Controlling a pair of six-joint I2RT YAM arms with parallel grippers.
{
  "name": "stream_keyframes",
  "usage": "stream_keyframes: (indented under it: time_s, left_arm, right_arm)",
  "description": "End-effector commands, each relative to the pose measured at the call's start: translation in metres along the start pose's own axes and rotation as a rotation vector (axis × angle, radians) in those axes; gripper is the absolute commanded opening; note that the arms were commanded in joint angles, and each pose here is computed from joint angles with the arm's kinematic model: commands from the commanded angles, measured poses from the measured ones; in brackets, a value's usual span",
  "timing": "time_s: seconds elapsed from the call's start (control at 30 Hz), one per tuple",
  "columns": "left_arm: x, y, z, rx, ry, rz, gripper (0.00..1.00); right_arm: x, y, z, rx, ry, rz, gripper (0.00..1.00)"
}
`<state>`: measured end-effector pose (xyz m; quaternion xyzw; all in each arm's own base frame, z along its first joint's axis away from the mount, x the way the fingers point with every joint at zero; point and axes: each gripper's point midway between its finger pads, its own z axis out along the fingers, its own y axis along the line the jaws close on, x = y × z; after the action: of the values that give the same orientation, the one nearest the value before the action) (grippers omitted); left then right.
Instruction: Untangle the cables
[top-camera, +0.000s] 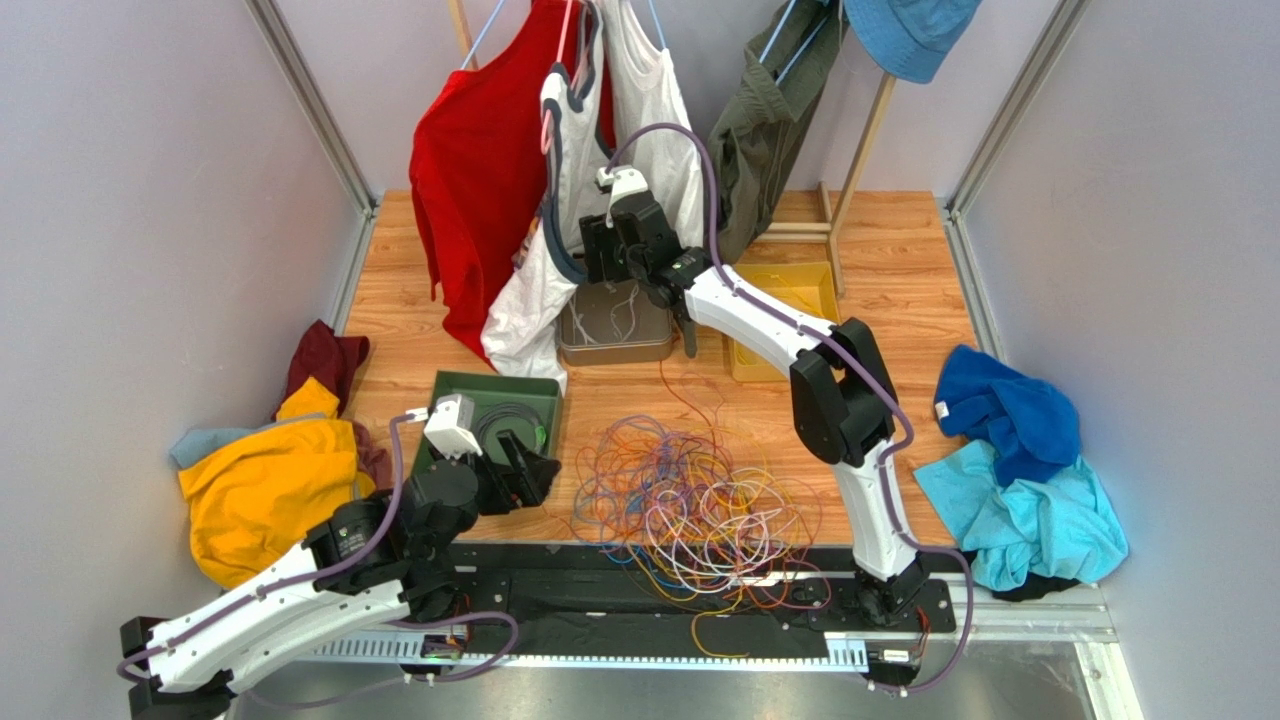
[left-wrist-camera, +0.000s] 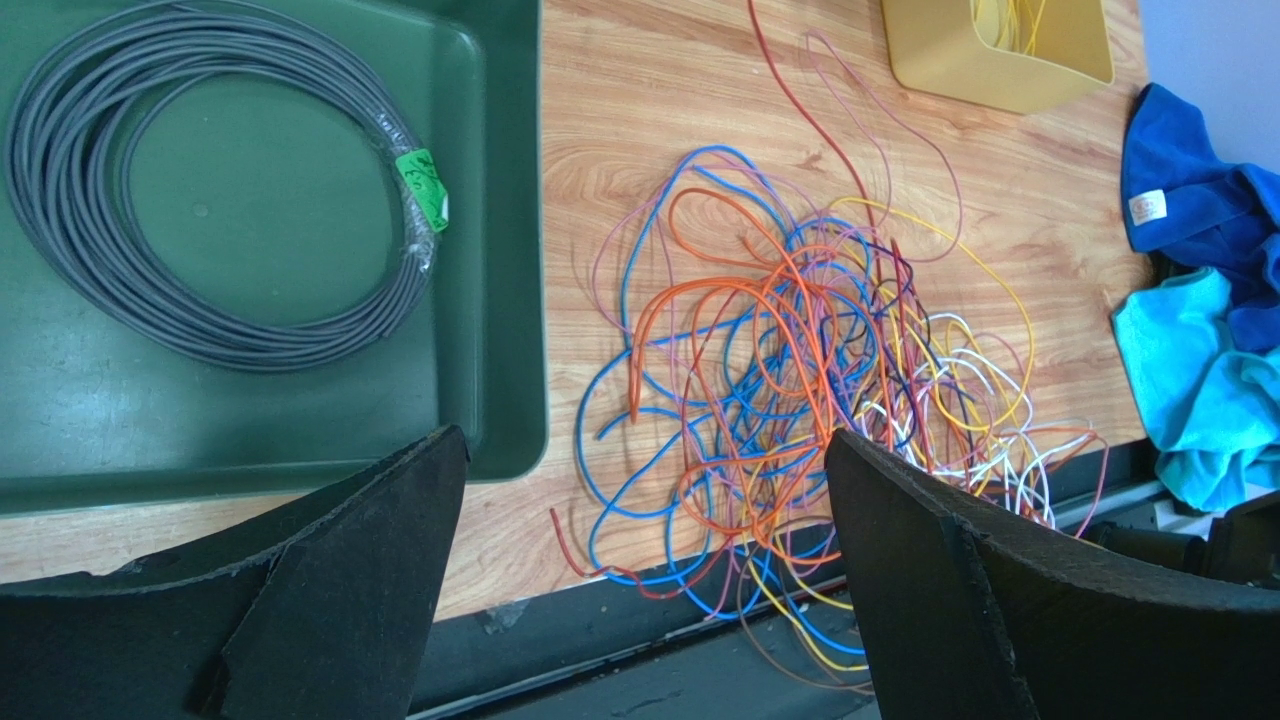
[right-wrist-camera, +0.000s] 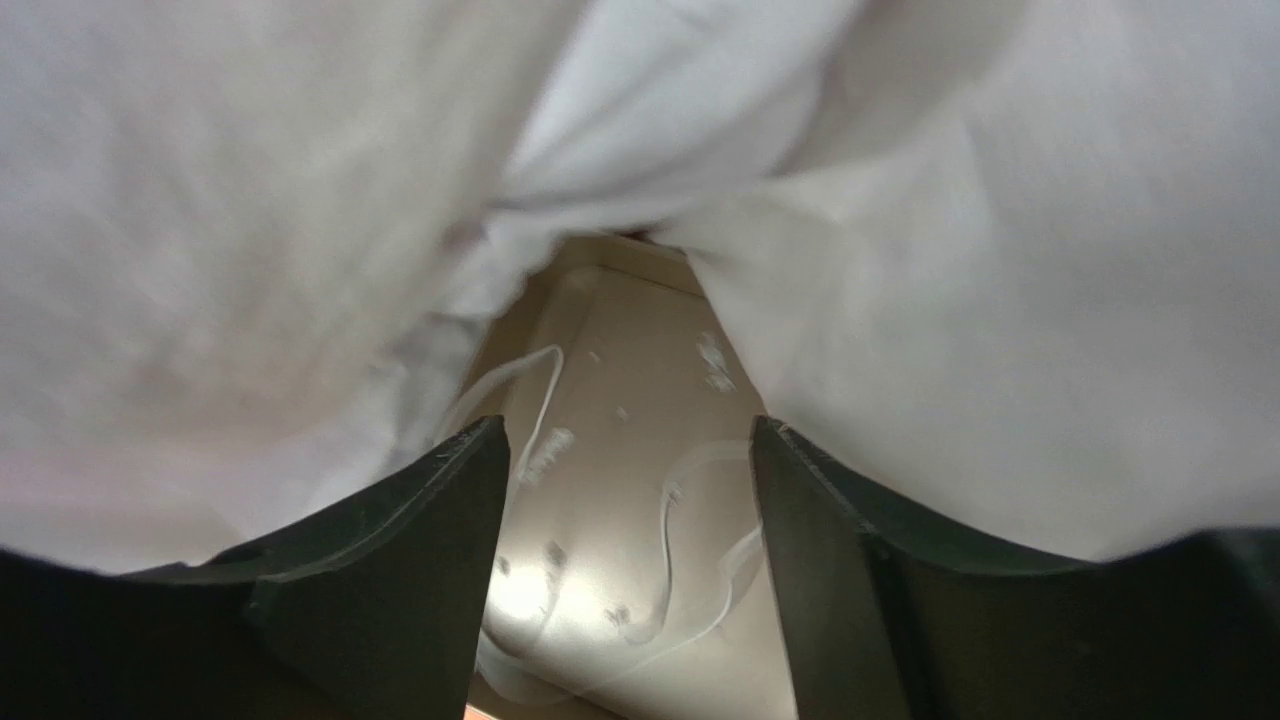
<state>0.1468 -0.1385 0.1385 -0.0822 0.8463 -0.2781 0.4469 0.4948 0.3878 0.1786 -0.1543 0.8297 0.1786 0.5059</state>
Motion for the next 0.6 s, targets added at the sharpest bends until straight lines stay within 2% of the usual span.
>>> stream_keyframes:
  time_s: [0.0, 0.13, 0.2, 0.23, 0.3, 0.33, 0.37, 0.4, 0.43, 0.47, 0.5, 0.57]
  left_arm:
    - [-0.005, -0.007, 0.002, 0.019, -0.019, 0.003, 0.98]
    - [-0.011, -0.010, 0.003, 0.018, -0.043, 0.003, 0.98]
    - [-0.011, -0.013, 0.005, 0.019, -0.042, 0.010, 0.98]
    - [-0.013, -0.019, 0.007, 0.042, -0.045, 0.004, 0.98]
    - [-0.009, -0.024, 0.012, 0.051, -0.030, 0.018, 0.98]
    - [-0.010, -0.035, 0.014, 0.087, -0.031, 0.004, 0.98]
    - [-0.005, -0.036, 0.019, 0.083, -0.015, 0.022, 0.98]
    - [-0.003, -0.039, 0.023, 0.085, -0.009, 0.025, 0.99]
    - [-0.004, -0.047, 0.026, 0.103, -0.009, 0.019, 0.99]
    - [0.003, -0.046, 0.033, 0.079, 0.016, 0.038, 0.99]
    - [0.004, -0.049, 0.036, 0.079, 0.021, 0.040, 0.99]
    - [0.012, -0.058, 0.047, 0.082, 0.056, 0.060, 0.99]
  right_arm:
    - [-0.040, -0.012, -0.038, 0.082, -0.093, 0.016, 0.67]
    - [-0.072, -0.021, -0.091, 0.169, -0.154, -0.009, 0.68]
    - [-0.066, -0.023, -0.108, 0.198, -0.141, -0.016, 0.67]
    - [-0.075, -0.022, -0.131, 0.190, -0.158, -0.005, 0.66]
    - [-0.041, -0.017, -0.147, 0.168, -0.108, -0.002, 0.66]
    - [-0.055, -0.013, -0.172, 0.132, -0.163, 0.027, 0.65]
    - [-0.046, -0.004, -0.182, 0.090, -0.156, 0.031, 0.65]
    - [-0.010, -0.008, -0.185, 0.088, -0.094, 0.027, 0.64]
    - [-0.014, -0.004, -0.206, 0.054, -0.126, 0.084, 0.64]
    - [0.002, 0.005, -0.215, 0.005, -0.103, 0.096, 0.63]
    - [0.038, 0.002, -0.216, -0.006, -0.042, 0.100, 0.62]
    - [0.052, 0.015, -0.237, -0.076, -0.055, 0.147, 0.61]
